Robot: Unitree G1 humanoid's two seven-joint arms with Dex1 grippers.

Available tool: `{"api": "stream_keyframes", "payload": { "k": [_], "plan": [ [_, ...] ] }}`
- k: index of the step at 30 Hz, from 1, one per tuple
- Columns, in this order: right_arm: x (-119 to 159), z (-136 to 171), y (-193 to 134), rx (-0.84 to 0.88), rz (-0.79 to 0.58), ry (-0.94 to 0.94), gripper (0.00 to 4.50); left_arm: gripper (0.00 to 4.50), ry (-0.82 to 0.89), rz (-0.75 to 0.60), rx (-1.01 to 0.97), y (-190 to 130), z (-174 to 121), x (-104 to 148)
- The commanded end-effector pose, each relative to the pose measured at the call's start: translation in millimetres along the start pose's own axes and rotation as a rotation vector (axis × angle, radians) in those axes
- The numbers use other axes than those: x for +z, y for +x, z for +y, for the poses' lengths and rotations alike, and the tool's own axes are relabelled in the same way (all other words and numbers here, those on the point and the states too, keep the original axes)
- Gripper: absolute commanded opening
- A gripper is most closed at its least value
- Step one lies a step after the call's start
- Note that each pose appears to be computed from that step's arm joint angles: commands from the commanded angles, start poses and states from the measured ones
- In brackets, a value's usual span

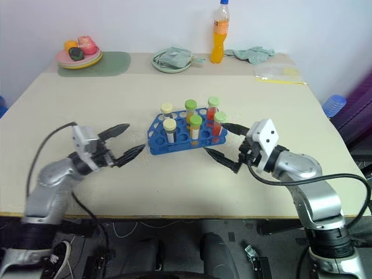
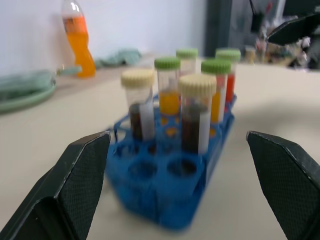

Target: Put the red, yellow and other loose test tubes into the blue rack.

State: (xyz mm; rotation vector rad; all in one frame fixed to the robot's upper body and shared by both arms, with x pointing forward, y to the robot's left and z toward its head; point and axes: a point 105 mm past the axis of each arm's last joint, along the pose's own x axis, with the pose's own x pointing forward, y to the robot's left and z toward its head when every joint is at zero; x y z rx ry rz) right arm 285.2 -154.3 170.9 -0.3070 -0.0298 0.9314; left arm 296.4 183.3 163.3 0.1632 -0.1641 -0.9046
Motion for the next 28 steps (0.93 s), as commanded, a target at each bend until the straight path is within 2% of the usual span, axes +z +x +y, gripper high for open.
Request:
{"api": "stream_keyframes", "payload": {
  "k": [1,4,6,10,14,19,28],
  "plan": [
    [6,-7,-17,0.025,-0.005,-0.021,4.5,4.46,0.022,-0.007,-0.102,-9,-5,21],
    [1,-15,-23,0.004,-0.014,-0.018,4.5,4.46,0.072,0.051,-0.123,-19,1,18],
    [-9,-17,-24,-0.006,0.022,-0.026,4.5,4.46,0.162,0.083,-0.125,-24,4,14],
    [-15,-20,-31,-0.001,0.07,-0.044,4.5,4.46,0.172,0.098,-0.137,-25,6,10],
    [-10,-26,-39,-0.02,0.084,-0.024,4.5,4.46,0.174,0.119,-0.157,-26,10,9],
    [-14,-26,-45,-0.028,0.119,-0.047,4.5,4.46,0.165,0.106,-0.18,-16,7,1],
    [-3,-41,-41,-0.018,0.135,-0.099,4.5,4.46,0.144,0.044,-0.139,-7,-5,-7]
  ]
}}
